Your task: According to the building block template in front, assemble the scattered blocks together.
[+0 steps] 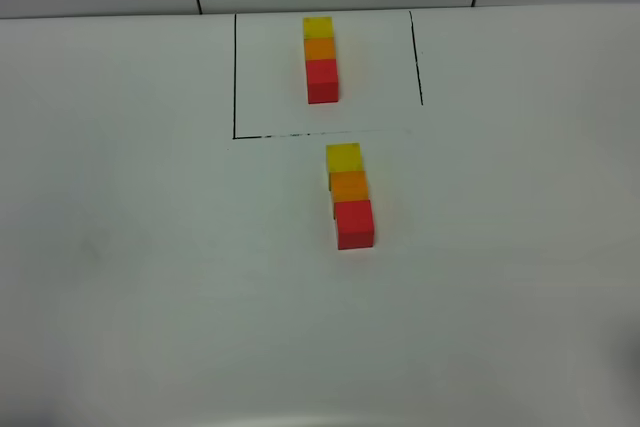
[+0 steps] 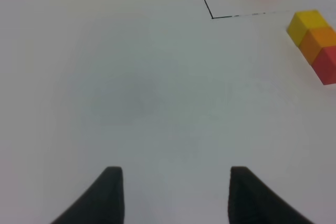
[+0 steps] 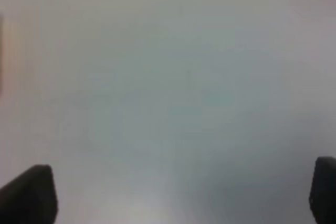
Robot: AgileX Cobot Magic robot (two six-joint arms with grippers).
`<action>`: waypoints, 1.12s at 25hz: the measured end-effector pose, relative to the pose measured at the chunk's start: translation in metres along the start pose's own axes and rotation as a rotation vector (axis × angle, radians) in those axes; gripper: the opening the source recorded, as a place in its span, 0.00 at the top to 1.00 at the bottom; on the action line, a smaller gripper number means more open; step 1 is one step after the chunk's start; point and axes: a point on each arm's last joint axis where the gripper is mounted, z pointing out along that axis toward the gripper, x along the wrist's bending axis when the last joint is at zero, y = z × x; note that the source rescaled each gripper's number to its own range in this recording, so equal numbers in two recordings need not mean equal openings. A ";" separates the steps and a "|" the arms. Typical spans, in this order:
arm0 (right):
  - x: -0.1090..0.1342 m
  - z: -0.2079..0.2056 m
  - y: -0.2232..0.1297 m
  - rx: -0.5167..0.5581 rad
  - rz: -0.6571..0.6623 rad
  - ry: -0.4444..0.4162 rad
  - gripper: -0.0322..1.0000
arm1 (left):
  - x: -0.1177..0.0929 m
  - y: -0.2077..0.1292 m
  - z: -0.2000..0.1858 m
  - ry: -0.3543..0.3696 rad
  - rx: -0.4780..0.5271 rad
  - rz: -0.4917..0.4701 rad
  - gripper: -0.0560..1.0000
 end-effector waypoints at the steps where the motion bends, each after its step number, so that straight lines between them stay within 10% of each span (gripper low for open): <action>1: -0.001 -0.004 -0.007 -0.011 0.000 0.001 0.05 | 0.000 0.000 0.000 0.000 0.000 0.000 0.91; 28: -0.014 -0.032 -0.092 -0.280 -0.020 0.008 0.15 | 0.000 0.000 0.000 0.000 0.000 -0.001 0.91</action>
